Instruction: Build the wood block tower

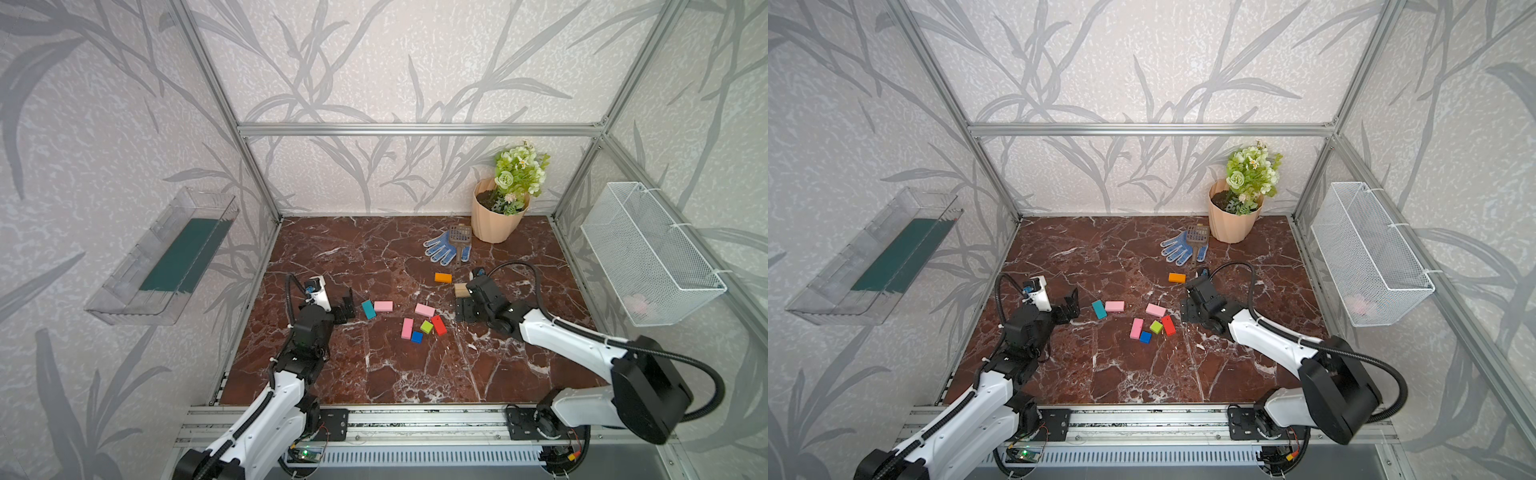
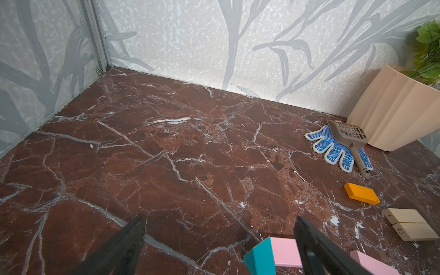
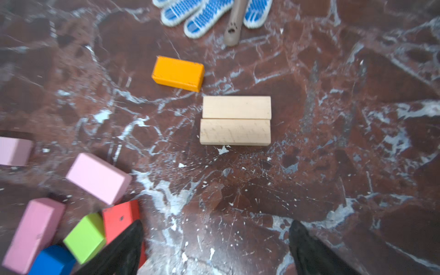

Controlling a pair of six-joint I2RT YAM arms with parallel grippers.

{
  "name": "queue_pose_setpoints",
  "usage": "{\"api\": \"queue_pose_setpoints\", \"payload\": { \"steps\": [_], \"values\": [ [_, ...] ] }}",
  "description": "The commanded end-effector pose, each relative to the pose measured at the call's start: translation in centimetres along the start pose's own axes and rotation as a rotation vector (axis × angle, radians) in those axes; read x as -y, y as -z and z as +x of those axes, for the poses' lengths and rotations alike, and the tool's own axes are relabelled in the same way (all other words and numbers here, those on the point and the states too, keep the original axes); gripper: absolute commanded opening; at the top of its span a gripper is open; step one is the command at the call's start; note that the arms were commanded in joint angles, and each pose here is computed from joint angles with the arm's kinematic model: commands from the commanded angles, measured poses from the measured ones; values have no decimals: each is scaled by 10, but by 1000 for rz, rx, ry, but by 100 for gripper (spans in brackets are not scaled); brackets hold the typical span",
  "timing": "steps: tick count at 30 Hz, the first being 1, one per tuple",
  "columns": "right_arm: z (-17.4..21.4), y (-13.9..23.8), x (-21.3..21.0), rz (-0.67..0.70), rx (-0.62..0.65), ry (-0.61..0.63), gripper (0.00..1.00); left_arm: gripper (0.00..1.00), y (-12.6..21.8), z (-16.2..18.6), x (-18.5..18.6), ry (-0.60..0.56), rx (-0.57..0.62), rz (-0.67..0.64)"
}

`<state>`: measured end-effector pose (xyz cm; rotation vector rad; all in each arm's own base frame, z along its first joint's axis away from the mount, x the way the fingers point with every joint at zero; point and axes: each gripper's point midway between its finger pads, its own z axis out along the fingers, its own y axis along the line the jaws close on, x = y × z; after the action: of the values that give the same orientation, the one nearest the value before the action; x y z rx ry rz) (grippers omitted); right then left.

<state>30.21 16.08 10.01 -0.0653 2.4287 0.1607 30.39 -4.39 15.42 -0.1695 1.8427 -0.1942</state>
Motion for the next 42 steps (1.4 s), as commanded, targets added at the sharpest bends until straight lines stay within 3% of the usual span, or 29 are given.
{"api": "queue_pose_setpoints", "payload": {
  "steps": [1, 9, 14, 17, 20, 25, 28, 34, 42],
  "values": [
    [-7, 22, 5, -18, 48, -10, 90, 99, -1, -8, 1, 1, 13, -10],
    [-20, 27, -24, -142, 62, -19, 80, 99, -17, -5, 2, -21, -31, -30],
    [-4, 6, -58, -185, -35, 48, 72, 99, -28, 1, 7, -34, -91, -20],
    [11, -4, -68, -136, -105, 114, 65, 99, -32, 3, 9, -39, -112, -16],
    [21, -8, -57, -75, -153, 102, 50, 99, -33, 4, 9, -38, -118, -19],
    [29, -8, -24, 41, -133, 73, 41, 99, -30, 4, 9, -36, -111, -14],
    [31, -15, -12, 44, -152, 81, 29, 99, -29, 4, 9, -34, -109, -11],
    [34, -44, 21, 32, -212, -2, 22, 99, -23, 1, 10, -28, -85, -1],
    [37, -80, 4, -44, -323, -6, 12, 99, -21, 0, 7, -23, -70, -10]
  ]
}}
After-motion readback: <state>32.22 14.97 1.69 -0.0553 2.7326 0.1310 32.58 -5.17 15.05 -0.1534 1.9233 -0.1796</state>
